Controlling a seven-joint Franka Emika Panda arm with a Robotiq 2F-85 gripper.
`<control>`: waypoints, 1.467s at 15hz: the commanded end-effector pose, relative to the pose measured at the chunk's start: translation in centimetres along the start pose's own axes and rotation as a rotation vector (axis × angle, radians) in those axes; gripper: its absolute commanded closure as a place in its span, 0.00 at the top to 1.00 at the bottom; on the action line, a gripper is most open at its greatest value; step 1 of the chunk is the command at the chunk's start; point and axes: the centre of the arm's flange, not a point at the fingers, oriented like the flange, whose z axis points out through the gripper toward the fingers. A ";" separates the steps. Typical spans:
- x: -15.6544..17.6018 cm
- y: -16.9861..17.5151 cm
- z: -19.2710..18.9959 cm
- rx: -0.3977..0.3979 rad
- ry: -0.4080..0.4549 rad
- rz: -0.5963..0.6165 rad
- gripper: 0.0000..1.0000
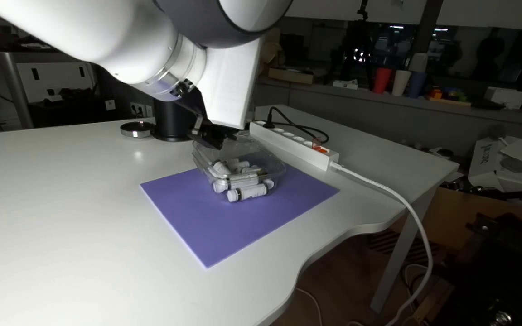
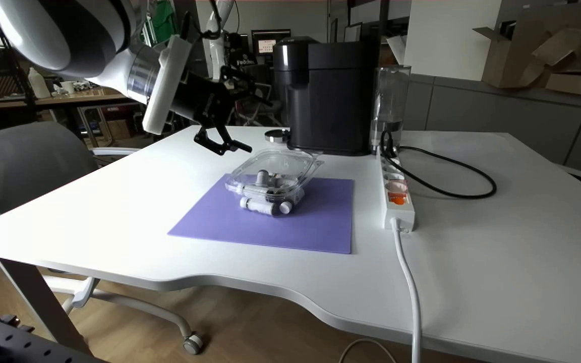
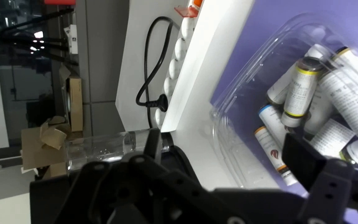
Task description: Close the clear container
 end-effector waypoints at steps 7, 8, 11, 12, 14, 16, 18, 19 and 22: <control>-4.8 3.0 3.6 0.456 0.072 0.140 1.00; -5.2 3.5 3.5 0.516 0.098 0.159 1.00; -6.6 5.3 2.4 0.657 0.169 0.162 1.00; -7.1 5.8 1.9 0.700 0.185 0.157 1.00; -8.0 6.7 1.1 0.762 0.204 0.140 1.00; -9.1 7.2 0.4 0.800 0.216 0.128 1.00; -10.0 7.4 0.1 0.829 0.221 0.120 1.00; -10.4 7.4 0.0 0.842 0.226 0.106 1.00; -11.1 7.0 -0.2 0.845 0.216 0.079 1.00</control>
